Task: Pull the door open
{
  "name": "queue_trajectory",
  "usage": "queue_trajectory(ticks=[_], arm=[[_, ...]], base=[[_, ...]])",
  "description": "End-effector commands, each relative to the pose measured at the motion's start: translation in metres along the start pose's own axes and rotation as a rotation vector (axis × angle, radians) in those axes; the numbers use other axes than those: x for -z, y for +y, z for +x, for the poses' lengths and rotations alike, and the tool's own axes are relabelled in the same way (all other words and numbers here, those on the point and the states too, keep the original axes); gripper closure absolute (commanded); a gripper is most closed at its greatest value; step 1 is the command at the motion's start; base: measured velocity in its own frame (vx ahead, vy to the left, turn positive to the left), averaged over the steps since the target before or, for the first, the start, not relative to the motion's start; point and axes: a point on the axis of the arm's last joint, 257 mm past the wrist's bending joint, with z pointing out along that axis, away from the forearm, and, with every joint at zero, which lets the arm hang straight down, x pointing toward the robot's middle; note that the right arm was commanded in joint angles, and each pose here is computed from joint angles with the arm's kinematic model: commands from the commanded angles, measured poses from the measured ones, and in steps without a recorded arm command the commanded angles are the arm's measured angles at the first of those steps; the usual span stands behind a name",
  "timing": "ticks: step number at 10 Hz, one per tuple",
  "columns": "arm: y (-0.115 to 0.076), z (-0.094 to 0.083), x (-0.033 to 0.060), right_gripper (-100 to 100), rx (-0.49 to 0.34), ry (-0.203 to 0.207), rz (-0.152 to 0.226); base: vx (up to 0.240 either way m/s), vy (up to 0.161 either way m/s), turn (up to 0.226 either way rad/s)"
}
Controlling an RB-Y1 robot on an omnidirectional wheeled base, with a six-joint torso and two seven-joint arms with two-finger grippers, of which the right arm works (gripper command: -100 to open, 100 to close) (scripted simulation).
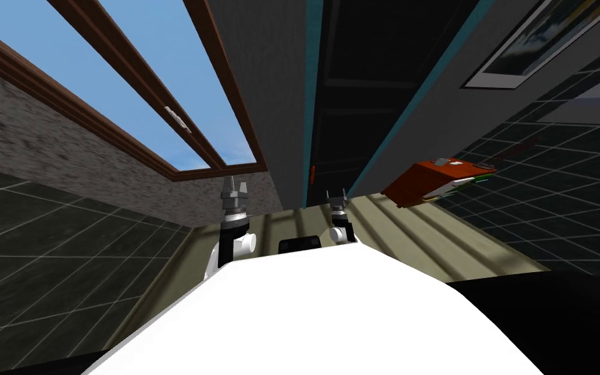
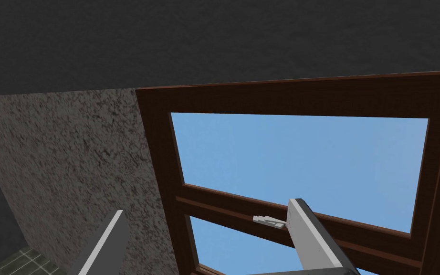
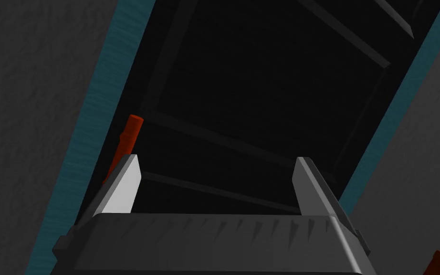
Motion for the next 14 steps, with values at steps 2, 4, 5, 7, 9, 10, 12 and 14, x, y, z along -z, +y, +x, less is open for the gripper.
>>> queue_trajectory(ticks=[2,4,5,7,9,10,12,14], arm=[[-0.005,-0.018,0.0064,-100,-0.044,-0.032,0.011],[-0.010,-0.038,0.0138,-100,-0.093,-0.071,0.021],[-0.011,-0.047,0.0178,-100,-0.116,-0.090,0.025],[-0.014,-0.066,0.0259,-100,-0.159,-0.128,0.031],[-0.015,-0.084,0.0342,-100,-0.198,-0.165,0.033],[-0.015,-0.092,0.0386,-100,-0.217,-0.183,0.033],[-0.015,-0.108,0.0467,-100,-0.249,-0.217,0.031],[-0.013,-0.124,0.0551,-100,-0.279,-0.250,0.027]], base=[[0.057,-0.012,0.080],[0.095,-0.030,0.175],[0.109,-0.017,0.170],[0.098,-0.017,0.159],[0.094,-0.029,0.173],[0.096,-0.028,0.150],[0.097,-0.038,0.138],[0.085,-0.045,0.141]])
